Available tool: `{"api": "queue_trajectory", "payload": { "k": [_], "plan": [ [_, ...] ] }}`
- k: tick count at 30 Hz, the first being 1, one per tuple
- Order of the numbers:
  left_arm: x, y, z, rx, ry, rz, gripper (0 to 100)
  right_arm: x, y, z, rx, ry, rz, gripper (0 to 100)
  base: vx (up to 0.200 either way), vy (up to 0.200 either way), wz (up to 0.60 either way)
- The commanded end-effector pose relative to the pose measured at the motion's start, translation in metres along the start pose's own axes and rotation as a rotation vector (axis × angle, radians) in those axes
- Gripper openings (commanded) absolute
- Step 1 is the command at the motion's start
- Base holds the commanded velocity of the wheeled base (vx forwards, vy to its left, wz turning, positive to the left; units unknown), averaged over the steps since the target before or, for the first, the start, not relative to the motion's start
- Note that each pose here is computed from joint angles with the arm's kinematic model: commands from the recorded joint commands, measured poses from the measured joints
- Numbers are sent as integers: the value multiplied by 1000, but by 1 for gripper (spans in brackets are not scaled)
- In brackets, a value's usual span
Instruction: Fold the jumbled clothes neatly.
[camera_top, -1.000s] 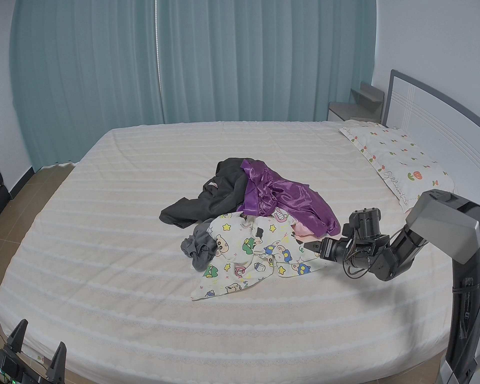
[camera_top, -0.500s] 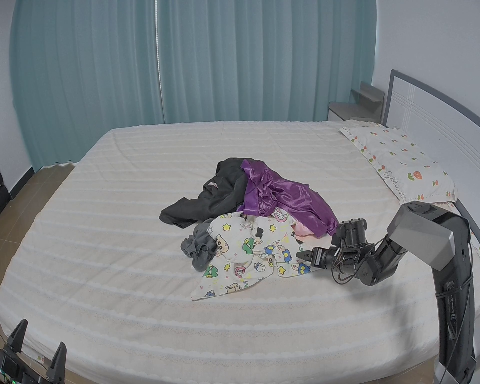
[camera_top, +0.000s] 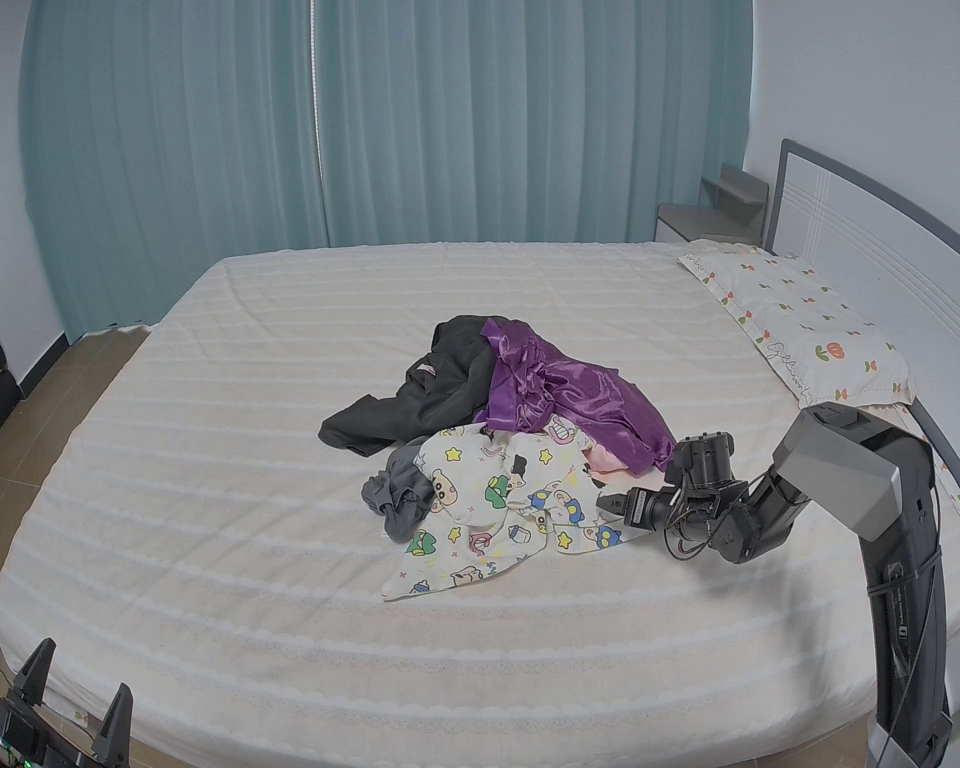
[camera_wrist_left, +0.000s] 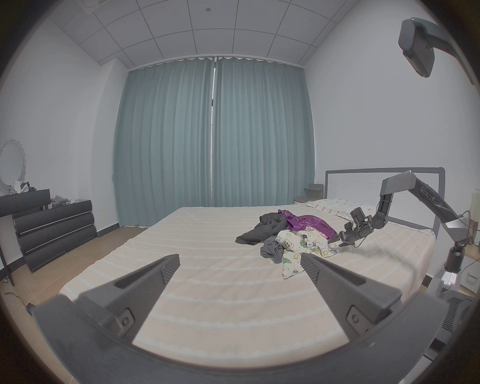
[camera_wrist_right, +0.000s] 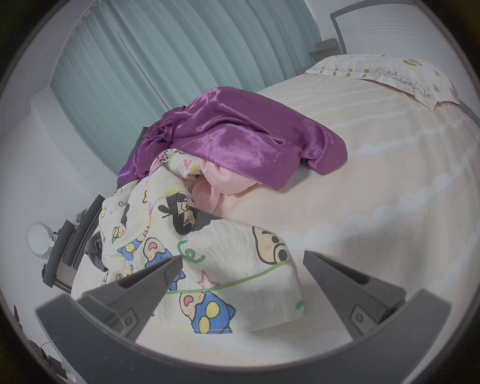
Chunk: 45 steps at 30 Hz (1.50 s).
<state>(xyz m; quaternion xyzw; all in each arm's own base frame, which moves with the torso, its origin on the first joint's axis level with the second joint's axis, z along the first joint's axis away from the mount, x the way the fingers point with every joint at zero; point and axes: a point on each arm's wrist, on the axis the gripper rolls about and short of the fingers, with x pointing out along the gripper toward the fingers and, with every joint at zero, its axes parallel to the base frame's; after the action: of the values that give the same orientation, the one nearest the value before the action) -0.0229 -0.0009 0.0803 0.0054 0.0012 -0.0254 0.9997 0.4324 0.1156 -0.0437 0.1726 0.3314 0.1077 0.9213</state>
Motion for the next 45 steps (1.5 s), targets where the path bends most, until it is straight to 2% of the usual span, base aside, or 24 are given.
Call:
{"api": "queue_trajectory", "payload": {
  "k": [1,10,11,22,27,31,33,39,45],
  "plan": [
    [0,0,-5,0,0,0,100,5,3,0,-9,6,5,100,0,0,0],
    [0,0,-5,0,2,0,100,13,22,-9,-66,41,34,100,0,0,0],
    [0,0,-5,0,2,0,100,14,24,-8,-73,48,34,0,0,0,0],
    [0,0,-5,1,0,0,100,9,18,-11,-66,71,18,0,0,0,0],
    [0,0,-5,4,2,0,100,-14,14,-12,-53,29,42,0,0,0,0],
    [0,0,-5,4,2,0,100,-54,13,-20,-56,-70,119,0,0,0,0],
    [0,0,-5,9,0,0,100,-72,14,-27,-50,-89,160,0,0,0,0],
    [0,0,-5,15,-3,-1,100,-121,19,-40,-65,-137,211,0,0,0,0],
    [0,0,-5,42,-4,-1,100,-174,35,-48,-87,-224,302,0,0,0,0]
  ]
}}
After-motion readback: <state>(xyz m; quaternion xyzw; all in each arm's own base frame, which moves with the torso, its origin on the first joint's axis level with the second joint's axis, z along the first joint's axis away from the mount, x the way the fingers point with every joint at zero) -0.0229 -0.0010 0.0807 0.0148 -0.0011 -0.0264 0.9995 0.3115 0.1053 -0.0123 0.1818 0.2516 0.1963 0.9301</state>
